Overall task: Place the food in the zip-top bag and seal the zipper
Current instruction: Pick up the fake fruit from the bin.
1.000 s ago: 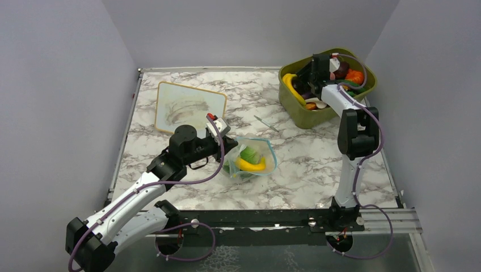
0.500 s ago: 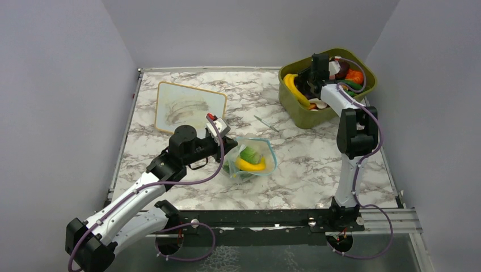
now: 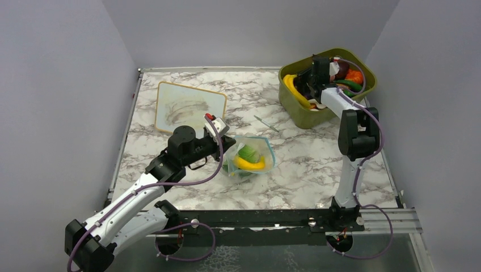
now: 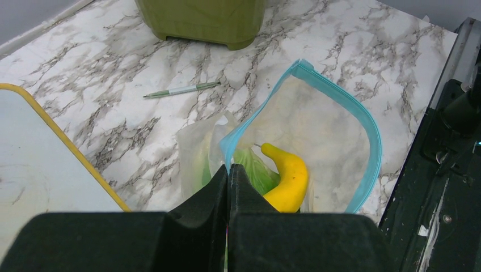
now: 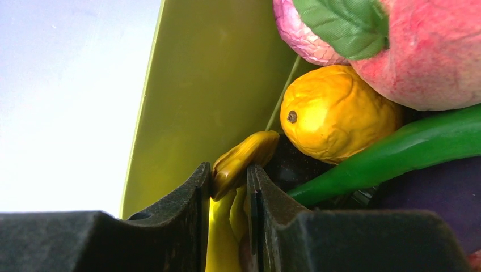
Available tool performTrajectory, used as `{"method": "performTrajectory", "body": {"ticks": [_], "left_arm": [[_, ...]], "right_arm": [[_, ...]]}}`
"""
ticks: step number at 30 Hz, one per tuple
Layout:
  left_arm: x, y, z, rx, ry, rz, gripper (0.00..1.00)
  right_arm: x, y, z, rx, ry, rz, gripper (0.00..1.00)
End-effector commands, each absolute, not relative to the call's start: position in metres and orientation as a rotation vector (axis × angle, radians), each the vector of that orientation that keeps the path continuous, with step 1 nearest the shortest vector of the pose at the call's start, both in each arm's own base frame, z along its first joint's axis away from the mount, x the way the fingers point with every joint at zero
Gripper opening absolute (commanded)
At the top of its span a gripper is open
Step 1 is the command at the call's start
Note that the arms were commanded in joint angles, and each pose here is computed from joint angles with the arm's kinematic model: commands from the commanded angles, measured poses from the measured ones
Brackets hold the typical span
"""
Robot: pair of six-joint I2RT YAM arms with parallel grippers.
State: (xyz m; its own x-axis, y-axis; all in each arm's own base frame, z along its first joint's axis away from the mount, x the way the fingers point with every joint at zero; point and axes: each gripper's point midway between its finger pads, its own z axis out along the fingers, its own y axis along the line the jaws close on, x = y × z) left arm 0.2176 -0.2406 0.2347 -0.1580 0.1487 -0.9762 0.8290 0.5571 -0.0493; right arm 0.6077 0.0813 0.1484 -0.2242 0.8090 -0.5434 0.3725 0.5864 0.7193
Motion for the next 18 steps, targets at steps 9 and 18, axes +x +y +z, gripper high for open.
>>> {"method": "performTrajectory", "body": {"ticks": [9,18], "left_arm": [[0.218,-0.237,0.238,0.824,1.632,-0.712,0.00],[0.220,-0.232,0.241,0.810,1.622,-0.684,0.00]], "right_arm": [[0.588,0.073,0.190,0.816,1.779,0.522,0.02],[0.573,0.067,0.214,0.761,1.729,0.499,0.01]]}}
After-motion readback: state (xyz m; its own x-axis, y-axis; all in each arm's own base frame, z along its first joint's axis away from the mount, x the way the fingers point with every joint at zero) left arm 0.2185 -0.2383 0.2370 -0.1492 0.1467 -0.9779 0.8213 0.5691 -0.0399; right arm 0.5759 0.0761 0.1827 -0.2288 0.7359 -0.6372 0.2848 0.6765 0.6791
